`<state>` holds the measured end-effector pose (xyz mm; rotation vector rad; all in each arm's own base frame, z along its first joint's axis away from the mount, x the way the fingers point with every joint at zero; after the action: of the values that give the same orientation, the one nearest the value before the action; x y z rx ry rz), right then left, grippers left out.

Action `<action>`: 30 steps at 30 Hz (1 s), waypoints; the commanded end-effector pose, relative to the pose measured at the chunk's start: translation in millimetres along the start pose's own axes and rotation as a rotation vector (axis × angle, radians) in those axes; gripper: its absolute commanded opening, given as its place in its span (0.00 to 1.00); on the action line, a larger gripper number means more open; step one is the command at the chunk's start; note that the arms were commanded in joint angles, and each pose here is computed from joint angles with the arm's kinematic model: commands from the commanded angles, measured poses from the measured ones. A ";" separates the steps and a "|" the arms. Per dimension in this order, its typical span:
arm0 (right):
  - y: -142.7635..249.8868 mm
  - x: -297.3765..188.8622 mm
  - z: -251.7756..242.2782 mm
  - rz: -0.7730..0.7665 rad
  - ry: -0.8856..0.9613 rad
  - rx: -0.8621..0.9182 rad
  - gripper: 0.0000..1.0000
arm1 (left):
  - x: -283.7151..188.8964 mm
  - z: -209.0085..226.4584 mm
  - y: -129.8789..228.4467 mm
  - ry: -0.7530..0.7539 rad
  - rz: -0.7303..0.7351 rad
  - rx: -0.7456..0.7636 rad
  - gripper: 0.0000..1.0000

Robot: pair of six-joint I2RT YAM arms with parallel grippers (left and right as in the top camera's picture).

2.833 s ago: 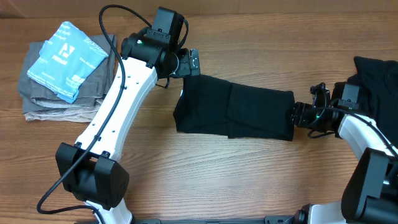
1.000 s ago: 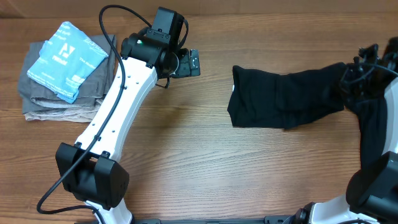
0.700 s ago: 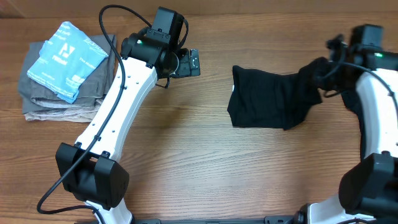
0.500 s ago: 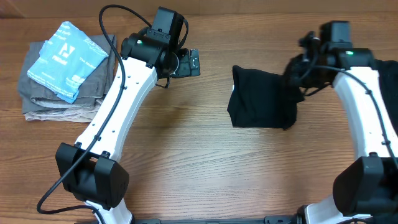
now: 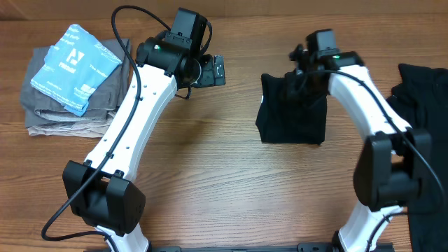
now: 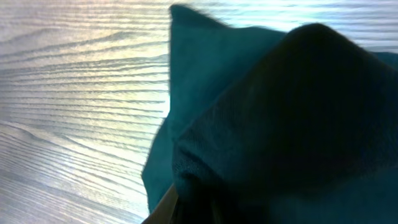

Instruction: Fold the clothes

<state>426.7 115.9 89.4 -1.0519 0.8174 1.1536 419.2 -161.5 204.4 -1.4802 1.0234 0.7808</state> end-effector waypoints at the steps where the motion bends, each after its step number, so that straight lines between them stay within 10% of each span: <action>1: -1.7 11.6 14.8 0.012 -0.043 0.015 0.16 | 1.5 -2.2 -0.2 -0.003 -0.001 0.003 1.00; 11: -16.0 -6.4 68.2 0.026 -0.413 -0.008 0.54 | 1.5 -2.2 -0.2 -0.003 -0.001 0.003 1.00; 17: -26.1 -53.1 43.3 0.024 -0.450 0.089 0.56 | 1.5 -2.2 -0.2 -0.003 -0.001 0.003 1.00; 21: -15.5 -65.8 20.3 0.064 -0.417 0.175 0.45 | 1.5 -2.2 -0.2 -0.003 -0.001 0.003 1.00; 24: -1.4 -58.8 2.9 0.116 -0.349 0.229 0.04 | 1.5 -2.2 -0.2 -0.003 -0.001 0.003 1.00; 30: 29.1 -29.5 0.0 0.207 -0.336 0.254 0.04 | 1.5 -2.2 -0.2 -0.003 -0.001 0.003 1.00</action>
<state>404.5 100.3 113.3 -0.5449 0.7851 1.2918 419.2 -161.6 204.5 -1.4800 1.0230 0.7803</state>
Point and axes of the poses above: each gripper's point midway between its finger pads, its own x axis out along the fingers, its own z axis along the line the jaws close on, y = z × x, the point moved 1 cm from there along -x, back along the fingers, and after that the axes turned 7 degrees about x, right-handed, at the moved point
